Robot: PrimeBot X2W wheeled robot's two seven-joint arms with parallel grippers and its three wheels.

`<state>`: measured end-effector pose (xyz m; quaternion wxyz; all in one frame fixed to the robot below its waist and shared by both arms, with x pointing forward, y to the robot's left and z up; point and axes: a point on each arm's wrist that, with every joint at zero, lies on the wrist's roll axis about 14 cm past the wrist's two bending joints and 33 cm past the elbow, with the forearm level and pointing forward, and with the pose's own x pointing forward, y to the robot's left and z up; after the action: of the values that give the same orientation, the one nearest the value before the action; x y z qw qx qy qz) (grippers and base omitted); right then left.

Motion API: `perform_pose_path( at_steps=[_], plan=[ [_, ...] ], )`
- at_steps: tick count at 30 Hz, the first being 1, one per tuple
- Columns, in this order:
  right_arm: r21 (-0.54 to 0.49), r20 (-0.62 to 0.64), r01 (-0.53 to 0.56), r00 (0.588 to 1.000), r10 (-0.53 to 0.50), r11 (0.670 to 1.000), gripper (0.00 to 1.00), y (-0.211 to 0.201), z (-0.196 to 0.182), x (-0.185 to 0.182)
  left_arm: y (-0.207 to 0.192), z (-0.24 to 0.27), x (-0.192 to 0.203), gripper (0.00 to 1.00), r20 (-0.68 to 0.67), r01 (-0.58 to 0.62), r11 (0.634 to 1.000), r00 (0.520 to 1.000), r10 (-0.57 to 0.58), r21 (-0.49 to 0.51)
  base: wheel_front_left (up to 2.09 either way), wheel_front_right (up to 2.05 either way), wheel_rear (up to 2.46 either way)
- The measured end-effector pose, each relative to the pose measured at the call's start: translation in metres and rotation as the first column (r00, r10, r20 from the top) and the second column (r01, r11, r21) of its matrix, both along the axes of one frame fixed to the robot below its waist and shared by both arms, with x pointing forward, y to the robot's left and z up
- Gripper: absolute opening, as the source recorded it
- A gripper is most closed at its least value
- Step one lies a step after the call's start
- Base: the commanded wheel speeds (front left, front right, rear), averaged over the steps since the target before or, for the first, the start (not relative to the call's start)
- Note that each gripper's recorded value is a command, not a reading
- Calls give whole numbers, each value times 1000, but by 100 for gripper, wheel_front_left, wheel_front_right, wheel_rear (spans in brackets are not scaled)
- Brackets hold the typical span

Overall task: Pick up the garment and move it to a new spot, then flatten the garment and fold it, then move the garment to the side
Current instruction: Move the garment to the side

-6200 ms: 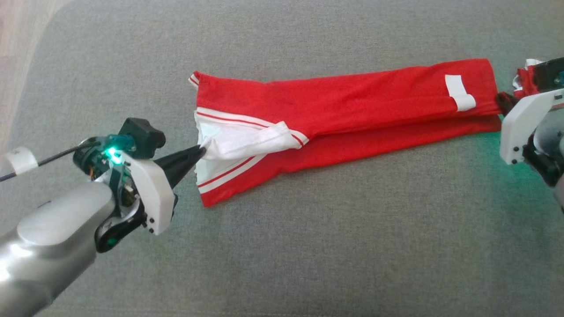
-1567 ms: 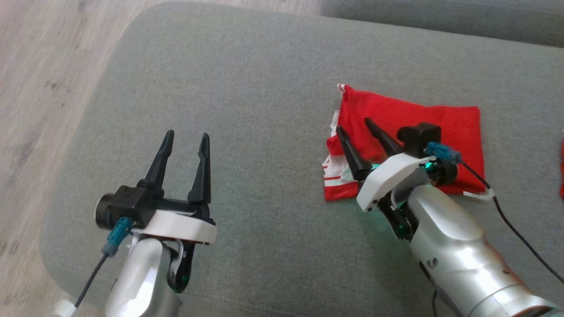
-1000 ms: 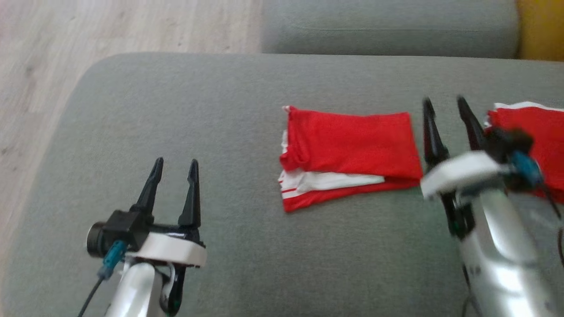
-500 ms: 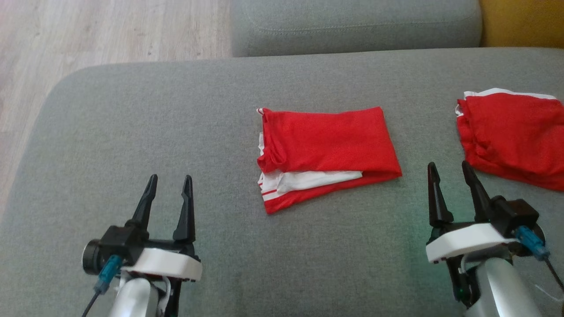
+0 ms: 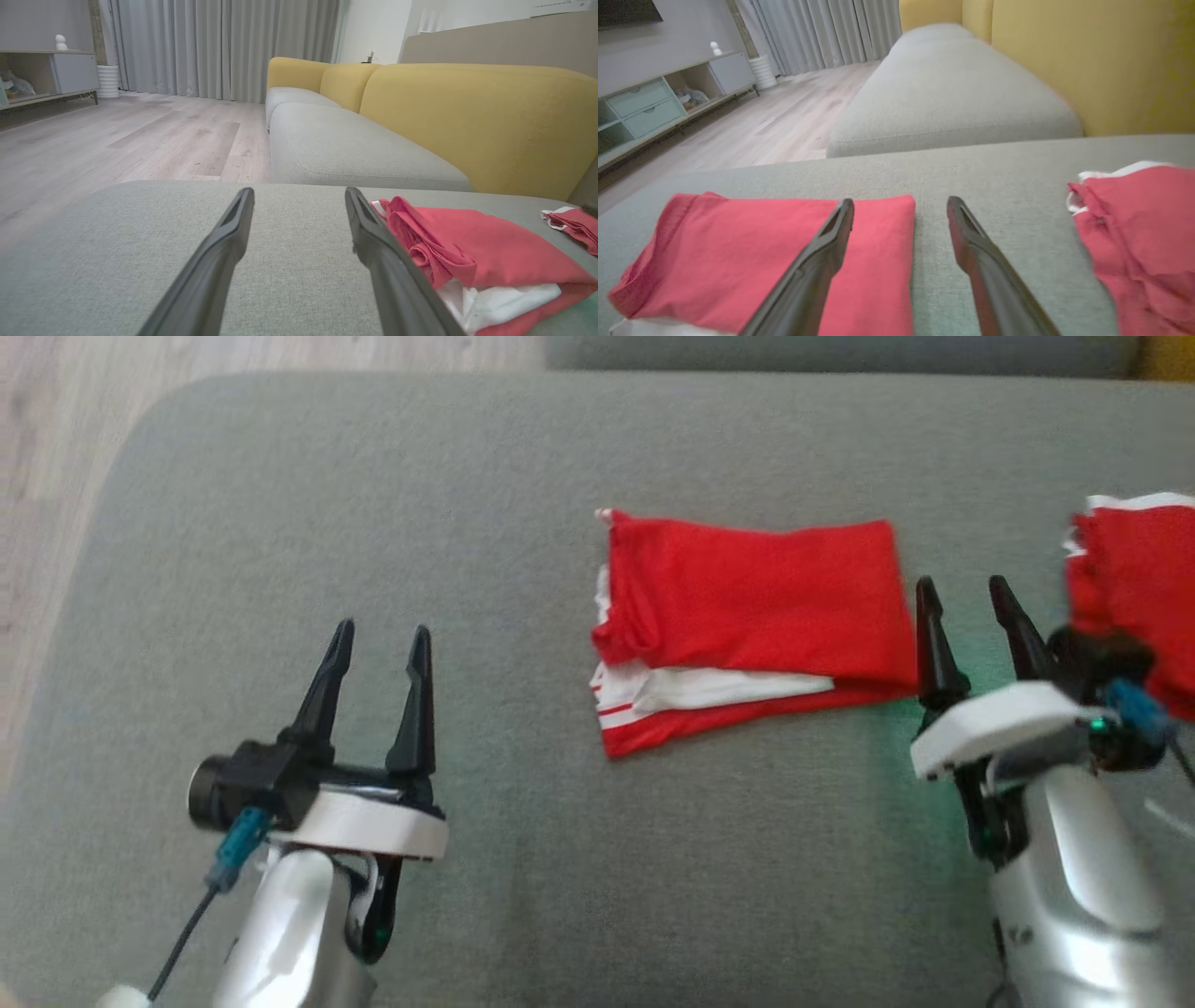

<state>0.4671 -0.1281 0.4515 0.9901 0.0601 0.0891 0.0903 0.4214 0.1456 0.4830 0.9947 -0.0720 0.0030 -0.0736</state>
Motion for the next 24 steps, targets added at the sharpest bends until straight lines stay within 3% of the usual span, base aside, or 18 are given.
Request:
perform_pose_path(
  at_steps=[7, 12, 13, 14, 15, 19, 24],
  plan=[
    [38, -274, -25, 961, 34, 999, 100, 21, -64, 18, 9, -17, -2, 100, -52, -24, 1000, 998, 23, -14, 0, 0, 0],
    [55, -366, -39, 929, 57, 998, 100, 34, -85, 23, 16, -17, 0, 100, -54, -44, 999, 998, 43, -15, 0, 0, 0],
    [61, -380, -44, 923, 64, 997, 89, 37, -86, 26, 17, -16, 1, 100, -52, -47, 999, 998, 46, -13, 0, 0, 0],
    [59, -391, -55, 917, 74, 997, 31, 40, -87, 29, 19, -16, 2, 100, -52, -52, 999, 997, 52, -10, 0, 0, 0],
    [53, -397, -65, 914, 80, 996, 0, 41, -87, 32, 19, -16, 2, 100, -52, -53, 999, 997, 53, -9, 0, 0, 0],
    [30, -395, -97, 913, 101, 995, 0, 46, -87, 30, 18, -15, 0, 100, -53, -53, 999, 997, 53, -6, 0, 0, 0],
    [-62, -313, -156, 941, 130, 986, 0, 46, -73, 22, 10, -7, 1, 100, -28, -31, 999, 999, 31, -10, 0, 0, 0]
  ],
)
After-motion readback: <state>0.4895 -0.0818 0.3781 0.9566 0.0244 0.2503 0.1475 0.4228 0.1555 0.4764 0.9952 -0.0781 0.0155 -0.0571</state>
